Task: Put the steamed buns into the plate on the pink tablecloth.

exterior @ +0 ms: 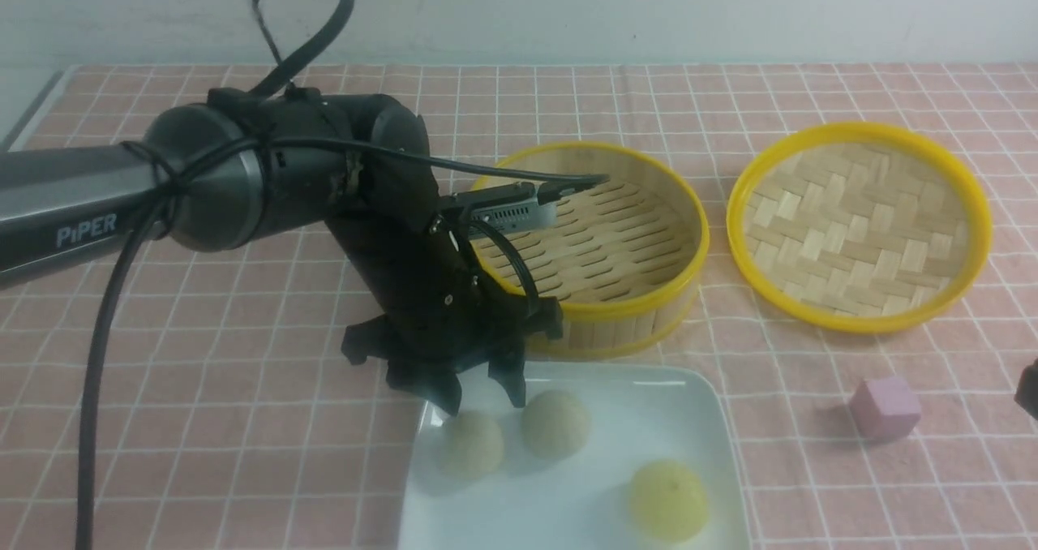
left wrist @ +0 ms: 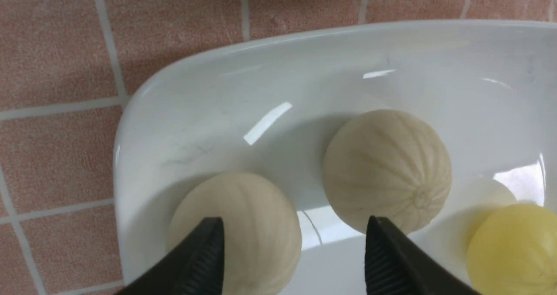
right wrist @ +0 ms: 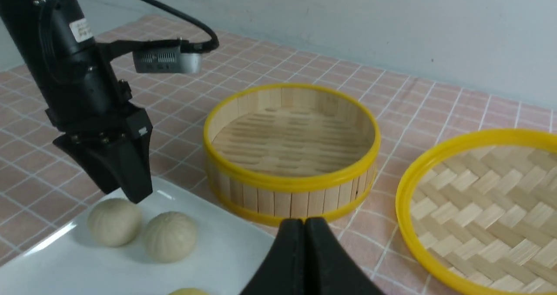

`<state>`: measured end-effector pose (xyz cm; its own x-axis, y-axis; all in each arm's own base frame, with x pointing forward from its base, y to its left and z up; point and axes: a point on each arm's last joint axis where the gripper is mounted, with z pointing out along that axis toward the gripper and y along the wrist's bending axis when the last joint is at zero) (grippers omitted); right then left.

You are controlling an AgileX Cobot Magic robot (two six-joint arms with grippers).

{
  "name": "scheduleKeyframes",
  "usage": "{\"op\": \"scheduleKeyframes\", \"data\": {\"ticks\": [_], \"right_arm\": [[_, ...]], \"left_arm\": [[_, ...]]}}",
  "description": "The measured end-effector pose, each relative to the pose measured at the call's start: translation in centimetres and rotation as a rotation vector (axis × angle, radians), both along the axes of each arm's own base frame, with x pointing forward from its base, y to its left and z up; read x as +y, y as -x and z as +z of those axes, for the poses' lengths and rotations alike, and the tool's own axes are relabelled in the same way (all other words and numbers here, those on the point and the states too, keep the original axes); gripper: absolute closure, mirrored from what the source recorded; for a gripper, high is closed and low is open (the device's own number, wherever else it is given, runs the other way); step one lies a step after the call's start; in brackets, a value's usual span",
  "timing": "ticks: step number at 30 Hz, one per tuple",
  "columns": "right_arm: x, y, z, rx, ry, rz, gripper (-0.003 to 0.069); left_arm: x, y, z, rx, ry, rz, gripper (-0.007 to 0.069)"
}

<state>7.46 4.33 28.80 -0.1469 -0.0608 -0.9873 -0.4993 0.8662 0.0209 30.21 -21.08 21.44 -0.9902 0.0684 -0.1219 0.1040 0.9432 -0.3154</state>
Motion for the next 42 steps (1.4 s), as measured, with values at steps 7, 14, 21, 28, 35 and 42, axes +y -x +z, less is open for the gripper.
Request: {"op": "scheduleKeyframes", "data": {"ticks": [7,14,21,28,35,42], "right_arm": [[0.0,0.0,-0.2,0.017,0.012,0.0,0.0667],[0.0,0.0,-0.2,0.019,0.016,-0.001,0.0664],[0.0,0.0,-0.2,0.02,0.019,-0.001,0.0664],[0.0,0.0,-0.2,0.02,0.019,-0.001,0.0664],[-0.8,0.9,-0.2,-0.022,-0.006,-0.033,0.066],[-2.5,1.4,-4.5,0.01,0.01,-0.234,0.0657]], "left_arm": [[0.0,-0.1,0.0,-0.008,0.003,0.002,0.0193],[0.0,-0.1,0.0,-0.014,0.006,0.003,0.0221],[-0.1,-0.2,0.0,-0.021,0.009,0.006,0.0244],[-0.1,-0.2,0.1,-0.022,0.01,0.006,0.0264],[-0.1,-0.3,0.1,-0.031,0.014,0.01,0.0288],[-0.2,-0.5,0.2,-0.055,0.025,0.016,0.0321]]}}
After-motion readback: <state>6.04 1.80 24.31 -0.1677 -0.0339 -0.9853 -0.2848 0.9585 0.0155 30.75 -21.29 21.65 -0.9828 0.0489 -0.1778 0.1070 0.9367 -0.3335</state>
